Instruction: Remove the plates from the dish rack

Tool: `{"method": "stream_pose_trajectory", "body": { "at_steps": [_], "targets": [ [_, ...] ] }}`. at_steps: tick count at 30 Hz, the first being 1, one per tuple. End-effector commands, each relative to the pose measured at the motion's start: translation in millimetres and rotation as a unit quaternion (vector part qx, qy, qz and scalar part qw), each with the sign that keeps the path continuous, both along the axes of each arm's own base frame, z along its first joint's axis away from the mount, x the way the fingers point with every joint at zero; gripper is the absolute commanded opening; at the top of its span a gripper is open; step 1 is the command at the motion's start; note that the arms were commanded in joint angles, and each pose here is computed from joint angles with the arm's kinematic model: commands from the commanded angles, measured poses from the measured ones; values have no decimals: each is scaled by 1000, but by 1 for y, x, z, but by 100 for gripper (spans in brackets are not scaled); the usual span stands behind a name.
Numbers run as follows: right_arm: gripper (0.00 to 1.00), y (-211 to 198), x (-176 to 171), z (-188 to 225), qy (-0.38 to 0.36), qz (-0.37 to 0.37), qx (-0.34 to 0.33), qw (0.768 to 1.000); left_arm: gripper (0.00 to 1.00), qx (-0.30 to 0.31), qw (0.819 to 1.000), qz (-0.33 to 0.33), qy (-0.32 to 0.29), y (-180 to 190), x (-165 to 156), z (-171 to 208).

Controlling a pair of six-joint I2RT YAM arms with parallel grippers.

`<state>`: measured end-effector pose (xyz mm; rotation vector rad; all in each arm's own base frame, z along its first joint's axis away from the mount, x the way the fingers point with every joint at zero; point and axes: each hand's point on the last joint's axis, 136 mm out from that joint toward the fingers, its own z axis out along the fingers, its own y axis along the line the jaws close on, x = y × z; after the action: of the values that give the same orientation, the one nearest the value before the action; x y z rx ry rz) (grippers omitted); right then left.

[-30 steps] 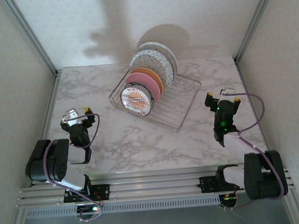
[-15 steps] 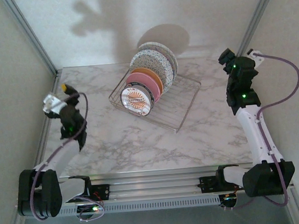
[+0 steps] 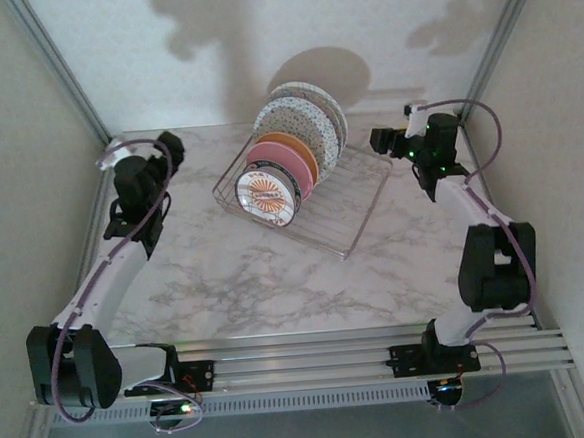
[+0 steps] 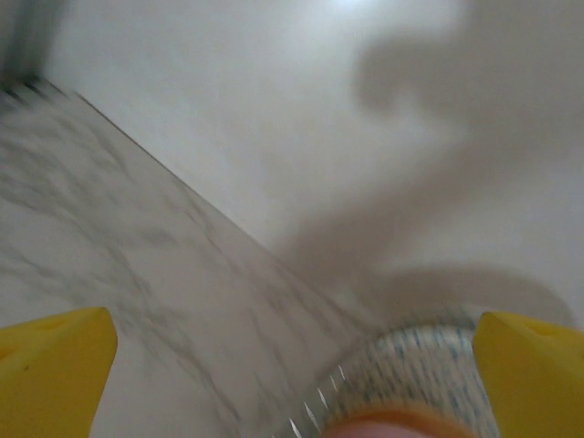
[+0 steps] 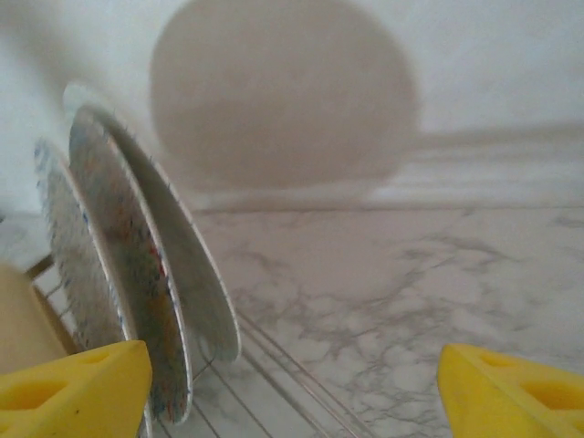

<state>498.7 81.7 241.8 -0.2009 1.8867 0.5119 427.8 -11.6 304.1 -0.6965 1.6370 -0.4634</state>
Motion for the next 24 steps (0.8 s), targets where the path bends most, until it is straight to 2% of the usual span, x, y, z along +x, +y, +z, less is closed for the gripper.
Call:
{"method": "stream_pose_trajectory", "body": {
  "at_steps": [1,6,11,14,19,24],
  "targets": [
    [76,36,-1,16,-63,152,-23,986,99,21,992,-125,9,-60,-4,11],
    [73,45,16,-7,-48,193,-31,980,99,37,978,-205,1,-113,-23,16],
    [64,51,35,-19,-39,219,-21,975,97,32,964,-263,-6,-144,-41,22],
    [55,54,45,-25,-37,227,-10,973,97,31,961,-273,-5,-153,-48,24],
    [46,64,55,-35,-31,247,-3,969,96,28,963,-269,-4,-155,-52,26],
    [45,76,60,-41,-29,261,2,965,96,26,963,-267,-1,-155,-51,27]
  ]
}}
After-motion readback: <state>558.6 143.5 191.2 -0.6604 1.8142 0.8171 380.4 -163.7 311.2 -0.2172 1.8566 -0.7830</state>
